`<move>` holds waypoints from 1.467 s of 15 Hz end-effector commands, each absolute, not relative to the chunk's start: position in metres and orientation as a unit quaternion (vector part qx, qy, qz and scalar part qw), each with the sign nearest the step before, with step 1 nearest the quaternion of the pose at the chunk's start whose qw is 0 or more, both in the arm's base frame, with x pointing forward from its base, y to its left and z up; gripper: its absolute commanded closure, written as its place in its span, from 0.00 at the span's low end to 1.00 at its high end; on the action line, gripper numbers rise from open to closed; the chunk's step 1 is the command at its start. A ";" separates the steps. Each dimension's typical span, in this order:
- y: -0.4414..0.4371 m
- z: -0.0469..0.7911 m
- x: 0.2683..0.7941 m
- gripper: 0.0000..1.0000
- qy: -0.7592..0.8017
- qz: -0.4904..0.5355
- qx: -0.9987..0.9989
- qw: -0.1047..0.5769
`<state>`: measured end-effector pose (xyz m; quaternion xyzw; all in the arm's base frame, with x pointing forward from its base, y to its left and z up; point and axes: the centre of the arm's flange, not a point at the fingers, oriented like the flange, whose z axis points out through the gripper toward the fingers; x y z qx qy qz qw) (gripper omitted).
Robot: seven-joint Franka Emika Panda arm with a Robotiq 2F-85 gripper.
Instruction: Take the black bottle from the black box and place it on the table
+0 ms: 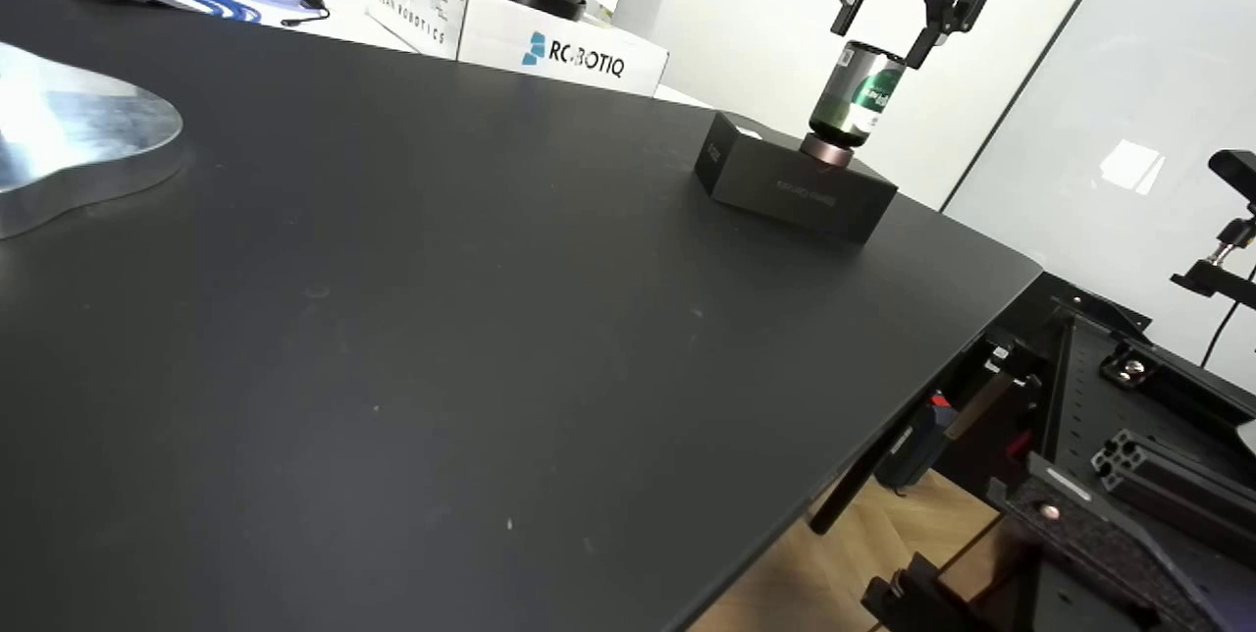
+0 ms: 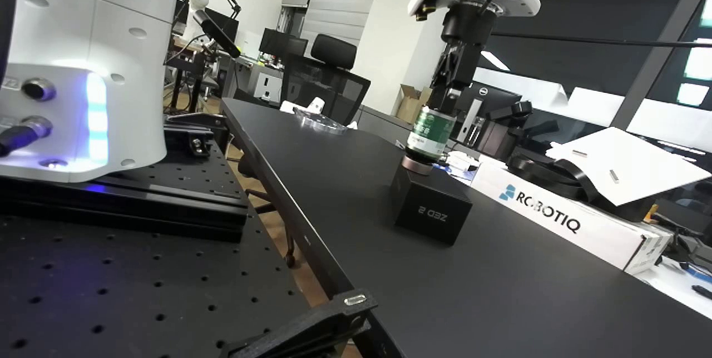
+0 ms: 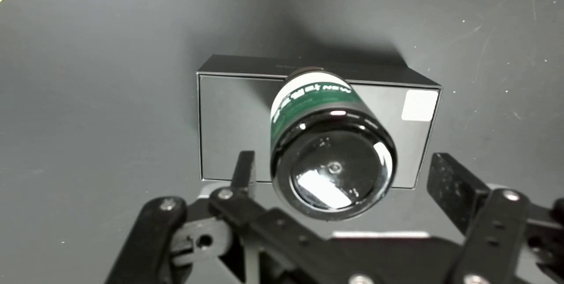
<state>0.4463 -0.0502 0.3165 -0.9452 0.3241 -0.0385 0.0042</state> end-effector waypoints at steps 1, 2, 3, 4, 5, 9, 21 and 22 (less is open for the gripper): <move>-0.049 0.314 0.441 0.00 0.325 -0.040 -0.945 0.008; -0.050 0.312 0.441 0.00 0.325 -0.039 -0.945 0.007; -0.050 0.310 0.441 0.00 0.325 -0.039 -0.945 0.007; -0.051 0.307 0.441 0.00 0.325 -0.038 -0.945 0.006; -0.052 0.305 0.441 0.00 0.326 -0.038 -0.945 0.006; -0.055 0.297 0.442 0.00 0.323 -0.042 -0.945 0.004; -0.055 0.302 0.443 0.55 0.313 -0.054 -0.948 0.007; -0.055 0.306 0.443 0.55 0.311 -0.056 -0.949 0.009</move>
